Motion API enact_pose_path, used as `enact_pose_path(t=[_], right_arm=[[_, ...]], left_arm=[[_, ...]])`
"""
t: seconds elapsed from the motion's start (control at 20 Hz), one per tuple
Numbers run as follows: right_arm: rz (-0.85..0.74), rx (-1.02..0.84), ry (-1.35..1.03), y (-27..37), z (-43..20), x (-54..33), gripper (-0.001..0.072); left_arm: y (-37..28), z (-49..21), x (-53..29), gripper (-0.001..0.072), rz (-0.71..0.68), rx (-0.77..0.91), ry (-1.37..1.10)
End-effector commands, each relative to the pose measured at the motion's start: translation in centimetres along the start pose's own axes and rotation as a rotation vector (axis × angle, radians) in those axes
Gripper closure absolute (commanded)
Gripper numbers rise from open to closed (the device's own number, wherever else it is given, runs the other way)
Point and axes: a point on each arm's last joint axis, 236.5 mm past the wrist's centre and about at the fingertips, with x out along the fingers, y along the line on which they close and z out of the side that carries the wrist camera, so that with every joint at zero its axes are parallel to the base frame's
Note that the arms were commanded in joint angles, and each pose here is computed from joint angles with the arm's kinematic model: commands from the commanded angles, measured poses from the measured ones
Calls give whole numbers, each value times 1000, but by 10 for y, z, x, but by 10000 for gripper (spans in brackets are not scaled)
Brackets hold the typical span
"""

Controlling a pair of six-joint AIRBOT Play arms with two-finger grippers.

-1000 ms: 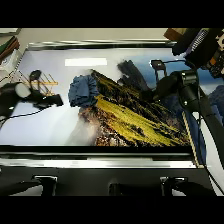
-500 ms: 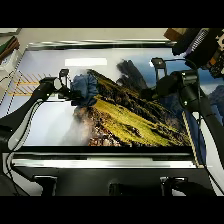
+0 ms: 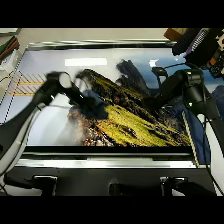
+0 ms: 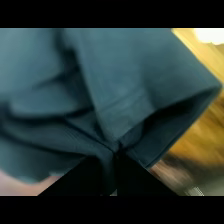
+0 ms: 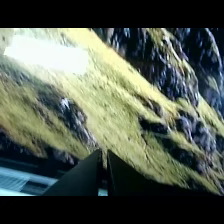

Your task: Fold the clothes and pants, and hang the long-sleeved shirts on hangers.

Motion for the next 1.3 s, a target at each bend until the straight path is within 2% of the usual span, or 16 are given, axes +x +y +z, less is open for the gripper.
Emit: enact_pose_path(t=[0.0,0.15,0.2,0.25,0.3,0.45,0.5,0.6,0.7,0.85,0.9,1.25], right_arm=[[-6,-34,75,0,-34,-25,624],[-6,-43,74,1,-47,-44,625],[-6,-45,77,1,-50,-47,625],[-7,-45,78,1,-51,-49,625],[-6,-45,70,1,-50,-48,624],[12,-26,-14,5,-30,-48,620],[31,-26,-23,10,-29,-50,584],[49,-47,-73,15,-25,-60,410],[54,-94,-160,18,-19,-78,412],[62,-106,-266,21,-12,-100,412],[63,-106,-278,22,-11,-104,412],[83,-43,-267,25,-14,-104,411]], left_arm=[[-84,-78,38,694,-58,45,119],[-116,-92,68,686,-73,73,92],[-120,-86,64,567,-89,68,71],[-119,-76,54,234,-99,59,53],[-113,-66,39,30,-103,55,34],[-61,-28,-35,31,-79,43,-99],[-27,-17,-63,37,-34,-1,-175],[40,-11,-102,39,16,-121,-290],[88,-24,-98,39,-68,-284,-292],[93,-10,-70,39,-402,-419,-356],[95,-3,-60,39,-448,-436,-371],[81,25,45,39,-474,-415,-223]])
